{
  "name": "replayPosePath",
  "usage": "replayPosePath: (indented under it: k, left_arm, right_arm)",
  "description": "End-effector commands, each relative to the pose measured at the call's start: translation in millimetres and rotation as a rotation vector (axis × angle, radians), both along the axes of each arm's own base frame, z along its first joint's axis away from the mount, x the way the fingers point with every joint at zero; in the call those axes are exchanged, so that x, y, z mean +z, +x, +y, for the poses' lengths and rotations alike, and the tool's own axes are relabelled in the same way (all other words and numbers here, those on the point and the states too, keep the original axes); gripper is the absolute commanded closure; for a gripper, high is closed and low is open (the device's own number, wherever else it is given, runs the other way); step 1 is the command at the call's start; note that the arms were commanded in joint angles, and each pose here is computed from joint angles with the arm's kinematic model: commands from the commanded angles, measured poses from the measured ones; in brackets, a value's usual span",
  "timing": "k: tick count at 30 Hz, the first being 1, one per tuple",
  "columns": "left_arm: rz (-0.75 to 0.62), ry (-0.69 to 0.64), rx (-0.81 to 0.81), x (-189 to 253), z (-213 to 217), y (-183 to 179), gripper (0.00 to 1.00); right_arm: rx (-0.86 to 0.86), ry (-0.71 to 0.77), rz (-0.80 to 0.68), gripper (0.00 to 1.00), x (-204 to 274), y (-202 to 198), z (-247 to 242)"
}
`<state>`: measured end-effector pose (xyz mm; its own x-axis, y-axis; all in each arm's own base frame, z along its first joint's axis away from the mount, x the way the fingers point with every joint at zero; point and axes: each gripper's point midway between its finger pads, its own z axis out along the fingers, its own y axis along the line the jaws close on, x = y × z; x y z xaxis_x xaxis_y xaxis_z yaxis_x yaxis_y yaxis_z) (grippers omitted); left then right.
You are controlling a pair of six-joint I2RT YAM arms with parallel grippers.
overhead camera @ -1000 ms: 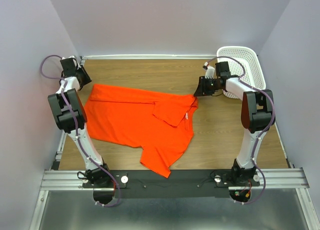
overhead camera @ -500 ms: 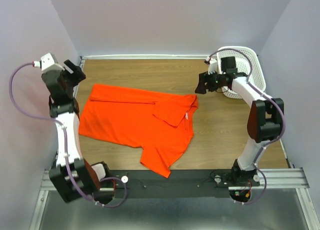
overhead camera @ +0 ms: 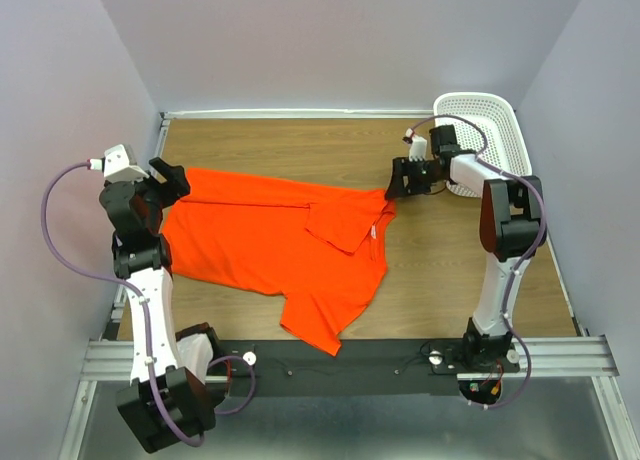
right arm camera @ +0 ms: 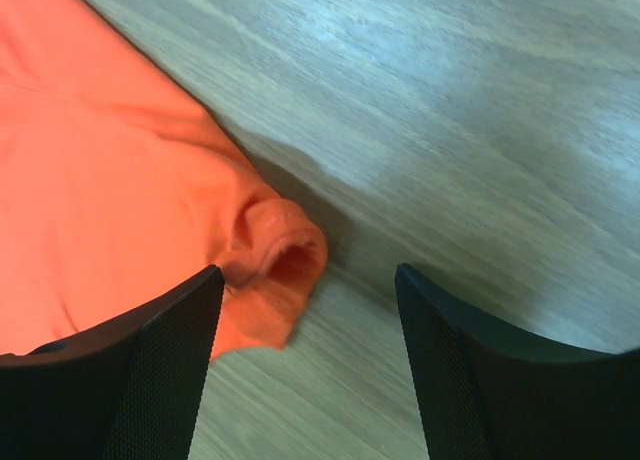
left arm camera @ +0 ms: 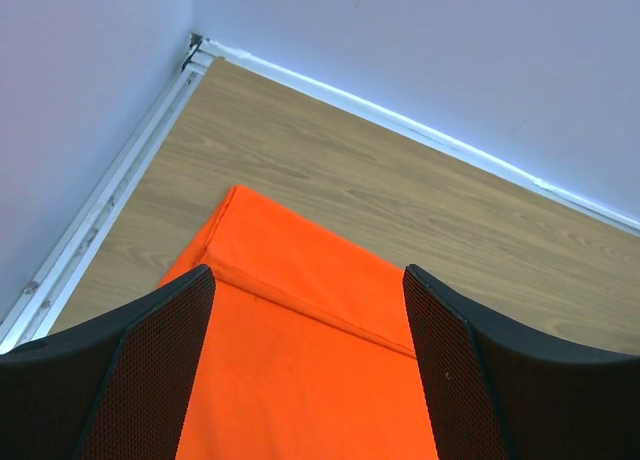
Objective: Fold and stack the t-shirts
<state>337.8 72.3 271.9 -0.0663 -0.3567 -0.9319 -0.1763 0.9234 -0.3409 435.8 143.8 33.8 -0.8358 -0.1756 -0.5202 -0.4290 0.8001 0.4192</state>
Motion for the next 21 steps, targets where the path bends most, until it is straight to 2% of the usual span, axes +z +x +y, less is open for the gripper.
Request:
replayPosePath:
  k: [1,5,8,9,11,12,15,21]
  left_arm:
    - [-0.052,0.028,-0.055,17,-12,-3,0.16]
    - [-0.051,0.024,-0.074,17,-15,-2,0.17]
    - [-0.060,0.027,-0.075,19,-16,-3,0.16]
    - [-0.067,0.030,-0.078,21,-17,-4,0.16]
    - [-0.069,0.027,-0.084,21,-18,-4,0.17]
    - [-0.069,0.027,-0.090,21,-20,-4,0.17]
    - [-0.073,0.030,-0.092,23,-20,-5,0.17]
    - [-0.075,0.030,-0.095,23,-21,-5,0.17]
  right_arm:
    - [-0.024,0.065,0.153,0.24,-31,-14,11]
    - [-0.025,0.084,0.167,0.30,-34,-10,14]
    - [-0.038,0.056,0.161,0.42,-36,-10,10]
    - [-0.044,0.041,0.155,0.53,-35,-9,8]
    - [-0.045,0.031,0.133,0.66,-30,-6,6]
    - [-0.043,0.029,0.104,0.82,-22,1,6]
    - [-0.053,0.007,0.065,0.97,-14,15,3]
    - [-0.097,-0.162,-0.099,0.99,2,77,-22]
